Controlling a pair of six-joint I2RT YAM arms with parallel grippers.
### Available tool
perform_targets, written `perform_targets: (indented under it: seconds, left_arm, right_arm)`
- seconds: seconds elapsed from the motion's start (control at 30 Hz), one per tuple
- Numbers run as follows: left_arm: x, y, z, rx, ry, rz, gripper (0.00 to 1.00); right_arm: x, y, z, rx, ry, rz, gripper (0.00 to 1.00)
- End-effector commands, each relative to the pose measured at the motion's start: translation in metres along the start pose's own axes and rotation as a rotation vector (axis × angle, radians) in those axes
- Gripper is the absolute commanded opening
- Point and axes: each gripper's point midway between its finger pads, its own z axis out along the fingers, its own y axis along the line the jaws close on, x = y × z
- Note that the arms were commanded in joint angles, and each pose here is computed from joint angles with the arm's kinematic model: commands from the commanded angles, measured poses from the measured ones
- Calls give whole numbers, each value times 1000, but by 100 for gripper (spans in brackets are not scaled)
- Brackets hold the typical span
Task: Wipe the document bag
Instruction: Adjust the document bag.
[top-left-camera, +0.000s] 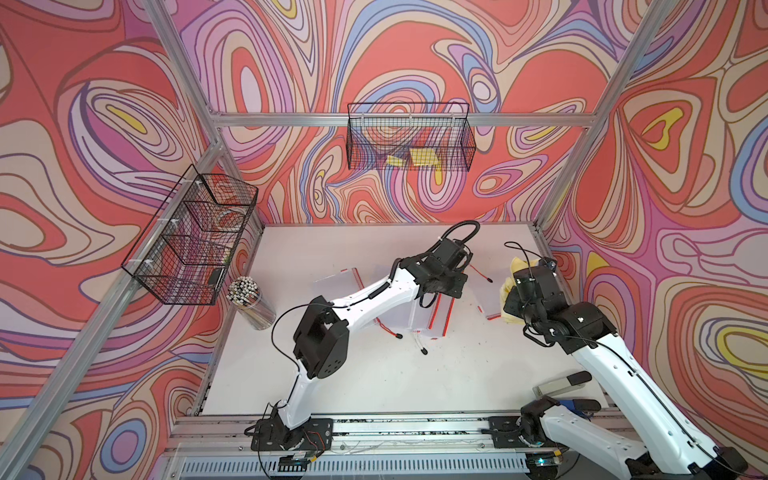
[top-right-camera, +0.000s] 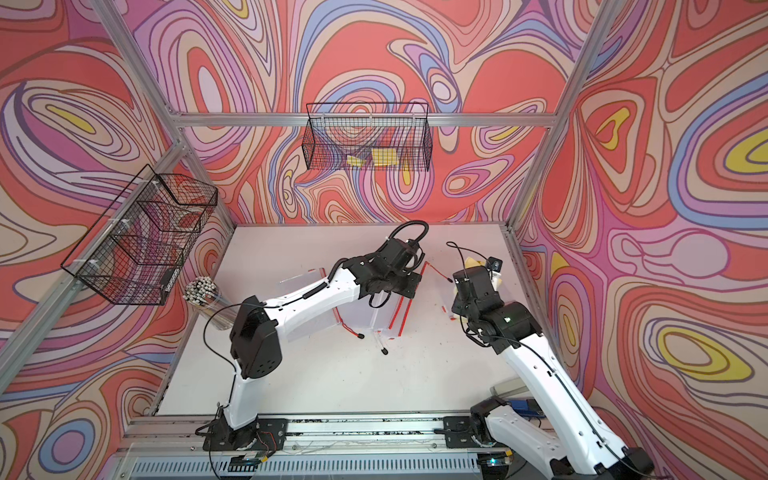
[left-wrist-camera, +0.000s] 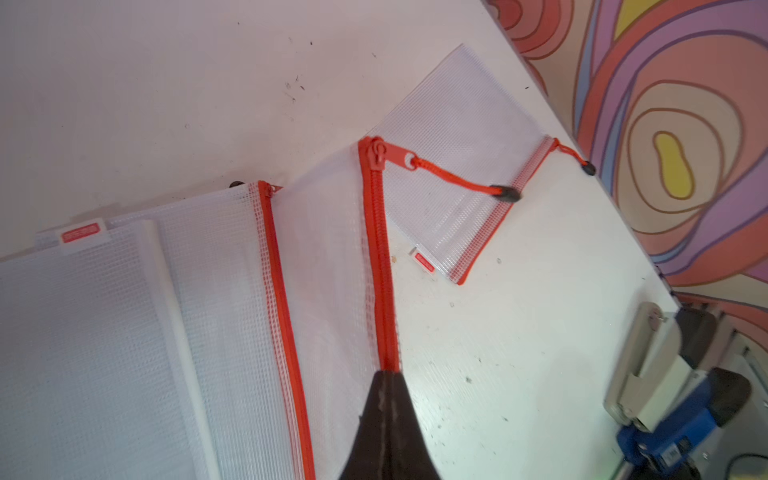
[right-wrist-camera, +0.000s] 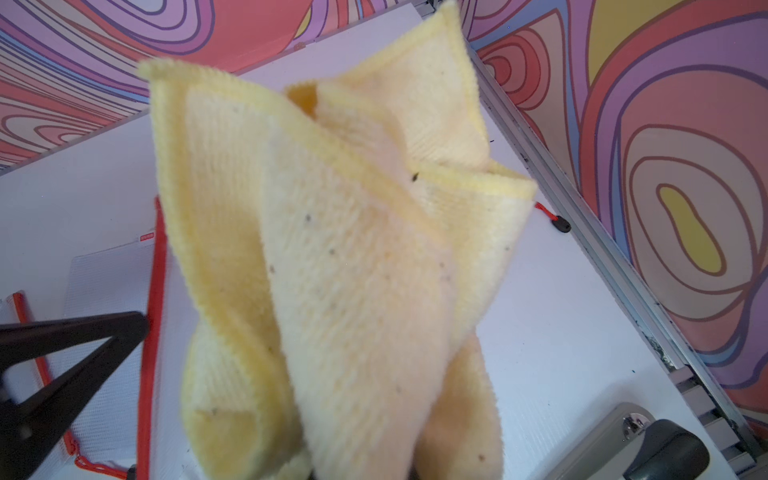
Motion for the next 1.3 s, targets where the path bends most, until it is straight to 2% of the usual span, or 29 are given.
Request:
perform_targets:
  seconds: [0.0,0.13,0.27,0.4,0.47,0.6,0.7,0.73,0.83,0.97,1.07,1.27]
  left_arm:
    - [-14,-17,-37,79,-78,-2,0]
    - [-22,-8,-82,110,-166,-69,0]
    - [2,48,-97,18,-178,-188,0]
    - [60,113,-84,-90,-80,-294,0]
    - [88,131,-76,-127,-30,-310,0]
    - [131,151,-68,-197,35,-325,0]
    - [148,154,-65,-195,54,-354,0]
    - [152,153,-65,-183,57,-365,2]
    - [162,146,-64,-115,36,-413,24]
    - [177,136,-64,-15,15,-443,56]
    - [191,124,-57,70,63,-432,62]
    - [216,114,-39,185,93,-469,61]
  right_arm:
    - [-3,-3,0,5,-26,26,0]
    - [-1,1,3,-10,-12,21,0]
    - [5,8,10,-35,12,14,0]
    - [12,27,21,-101,51,-1,0]
    - [15,38,27,-142,66,-6,0]
    - [24,61,41,-225,109,-16,0]
    - [42,89,54,-343,183,-20,0]
    - [50,100,59,-391,215,-20,0]
    - [78,131,78,-499,321,-19,0]
    - [105,143,107,-441,375,-82,0]
    - [120,147,128,-418,417,-96,0]
    - [146,154,155,-401,488,-115,0]
